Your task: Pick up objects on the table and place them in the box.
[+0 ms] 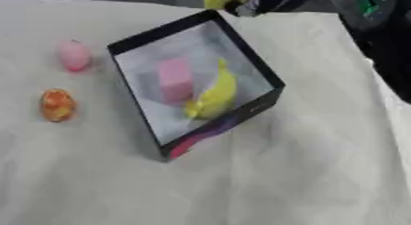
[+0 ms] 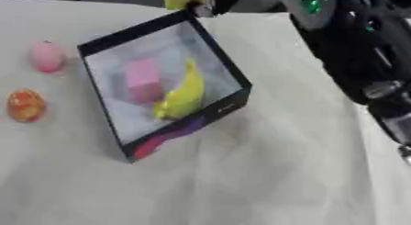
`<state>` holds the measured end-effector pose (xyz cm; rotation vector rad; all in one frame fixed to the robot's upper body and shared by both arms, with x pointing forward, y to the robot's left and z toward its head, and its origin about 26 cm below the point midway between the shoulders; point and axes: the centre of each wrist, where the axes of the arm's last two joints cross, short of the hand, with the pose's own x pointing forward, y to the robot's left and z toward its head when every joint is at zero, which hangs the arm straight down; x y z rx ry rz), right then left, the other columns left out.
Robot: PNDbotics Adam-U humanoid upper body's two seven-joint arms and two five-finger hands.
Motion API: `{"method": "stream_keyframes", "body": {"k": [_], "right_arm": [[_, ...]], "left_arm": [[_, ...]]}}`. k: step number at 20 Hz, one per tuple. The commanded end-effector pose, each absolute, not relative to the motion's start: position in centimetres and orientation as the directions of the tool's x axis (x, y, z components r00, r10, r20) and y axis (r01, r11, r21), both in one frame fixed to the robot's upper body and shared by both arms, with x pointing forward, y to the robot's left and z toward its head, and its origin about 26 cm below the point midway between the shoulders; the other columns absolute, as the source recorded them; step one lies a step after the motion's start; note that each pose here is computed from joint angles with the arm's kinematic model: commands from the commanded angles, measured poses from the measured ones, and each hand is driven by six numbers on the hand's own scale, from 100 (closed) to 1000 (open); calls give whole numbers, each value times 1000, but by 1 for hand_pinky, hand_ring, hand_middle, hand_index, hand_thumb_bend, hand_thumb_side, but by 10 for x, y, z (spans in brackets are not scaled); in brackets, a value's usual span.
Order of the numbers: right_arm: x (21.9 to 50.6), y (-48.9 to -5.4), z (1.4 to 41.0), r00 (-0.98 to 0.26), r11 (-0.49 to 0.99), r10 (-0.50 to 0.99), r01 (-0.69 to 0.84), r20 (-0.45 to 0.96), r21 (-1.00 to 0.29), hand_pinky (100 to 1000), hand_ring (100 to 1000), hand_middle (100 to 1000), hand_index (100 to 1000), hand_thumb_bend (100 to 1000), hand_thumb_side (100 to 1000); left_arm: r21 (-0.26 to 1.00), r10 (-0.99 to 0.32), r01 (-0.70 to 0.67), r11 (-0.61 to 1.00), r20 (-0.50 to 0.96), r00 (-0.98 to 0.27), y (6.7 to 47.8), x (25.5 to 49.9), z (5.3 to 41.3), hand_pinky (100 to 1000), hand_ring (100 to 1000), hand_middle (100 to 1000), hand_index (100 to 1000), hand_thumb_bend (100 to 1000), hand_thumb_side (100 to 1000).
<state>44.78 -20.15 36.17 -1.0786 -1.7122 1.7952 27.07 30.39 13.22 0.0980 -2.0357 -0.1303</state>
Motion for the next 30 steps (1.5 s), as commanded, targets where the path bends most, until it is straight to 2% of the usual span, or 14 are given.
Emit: {"method": "stream_keyframes", "body": {"k": [1,9,12,14,16,17,19,20,23,26,30], "right_arm": [[462,-204,361,-579,-176,769,218,-273,-960,775,593,459,580,185,303],[483,-188,333,-595,-201,752,202,-283,-959,796,597,460,582,172,306],[486,-189,326,-588,-212,756,194,-287,-958,803,602,466,590,193,322],[488,-190,323,-582,-223,758,193,-294,-956,813,622,490,621,241,347],[488,-190,321,-575,-243,757,196,-312,-950,830,686,564,721,317,428],[488,-190,320,-571,-262,753,196,-327,-945,843,751,652,804,377,496],[489,-191,318,-567,-303,743,190,-357,-934,872,825,762,888,437,567],[488,-191,317,-564,-322,738,188,-370,-928,894,863,803,913,460,610],[487,-194,318,-548,-365,734,182,-402,-913,941,915,856,958,450,714],[486,-197,318,-527,-376,743,180,-412,-909,961,926,868,976,449,694],[480,-197,329,-538,-292,758,225,-369,-930,953,901,846,970,460,524]], "left_arm": [[165,-148,-7,986,862,-484,306,270,144,874,915,965,950,233,1000],[168,-145,3,986,859,-490,303,272,147,874,915,966,950,234,1000],[169,-146,3,986,861,-488,303,272,146,875,915,966,950,233,1000],[169,-147,2,986,861,-486,303,273,146,875,915,966,950,234,1000],[169,-147,2,986,862,-486,303,273,146,875,914,966,950,234,1000],[169,-147,2,986,862,-485,303,273,146,875,914,967,950,234,1000],[169,-147,2,986,863,-484,303,273,146,876,914,967,951,234,1000],[168,-147,2,986,864,-482,303,273,145,876,914,967,951,234,1000],[168,-148,1,986,867,-475,303,272,144,876,914,967,951,235,1000],[166,-146,1,986,868,-474,303,272,143,877,914,967,952,235,1000],[164,-146,-2,986,873,-465,304,271,140,877,914,968,952,234,1000]]}}
